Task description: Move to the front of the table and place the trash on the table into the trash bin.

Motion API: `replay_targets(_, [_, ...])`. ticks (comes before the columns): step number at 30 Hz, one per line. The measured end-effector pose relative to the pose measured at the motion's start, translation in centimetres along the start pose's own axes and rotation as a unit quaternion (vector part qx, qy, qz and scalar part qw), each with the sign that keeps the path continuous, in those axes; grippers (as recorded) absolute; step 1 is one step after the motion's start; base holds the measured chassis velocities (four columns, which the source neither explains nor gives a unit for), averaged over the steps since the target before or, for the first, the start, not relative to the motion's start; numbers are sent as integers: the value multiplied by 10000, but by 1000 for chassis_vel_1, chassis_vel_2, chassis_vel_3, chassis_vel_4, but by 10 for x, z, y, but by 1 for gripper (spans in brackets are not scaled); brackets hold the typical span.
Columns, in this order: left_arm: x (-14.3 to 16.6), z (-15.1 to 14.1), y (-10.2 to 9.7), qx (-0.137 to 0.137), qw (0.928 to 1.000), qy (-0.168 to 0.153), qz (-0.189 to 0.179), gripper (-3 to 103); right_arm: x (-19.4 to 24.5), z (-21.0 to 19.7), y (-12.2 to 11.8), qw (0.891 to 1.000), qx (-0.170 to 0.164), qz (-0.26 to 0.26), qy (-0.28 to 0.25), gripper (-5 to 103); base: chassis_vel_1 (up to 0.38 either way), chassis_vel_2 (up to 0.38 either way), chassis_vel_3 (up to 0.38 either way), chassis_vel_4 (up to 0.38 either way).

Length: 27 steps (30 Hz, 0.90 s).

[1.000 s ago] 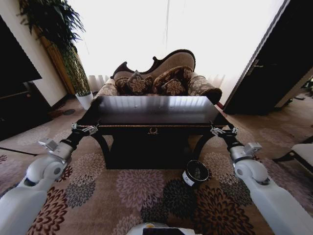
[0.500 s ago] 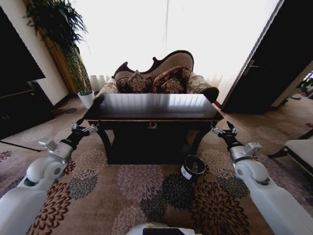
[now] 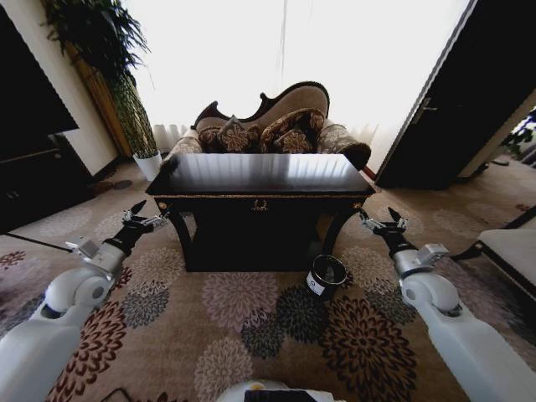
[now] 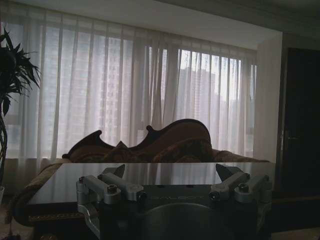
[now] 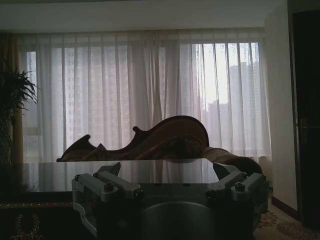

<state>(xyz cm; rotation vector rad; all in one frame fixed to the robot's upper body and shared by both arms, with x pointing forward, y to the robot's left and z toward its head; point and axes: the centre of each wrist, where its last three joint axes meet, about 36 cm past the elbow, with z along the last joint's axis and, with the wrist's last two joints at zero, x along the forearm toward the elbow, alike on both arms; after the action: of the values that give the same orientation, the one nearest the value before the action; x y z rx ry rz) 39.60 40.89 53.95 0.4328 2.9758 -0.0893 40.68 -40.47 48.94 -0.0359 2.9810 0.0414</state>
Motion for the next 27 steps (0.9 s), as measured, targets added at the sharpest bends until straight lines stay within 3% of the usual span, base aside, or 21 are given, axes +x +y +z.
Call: replay_targets(27, [0, 0, 0, 0, 10000, 0, 0, 100, 0, 0, 0, 10000, 0, 0, 0, 100, 141, -142, -138, 146])
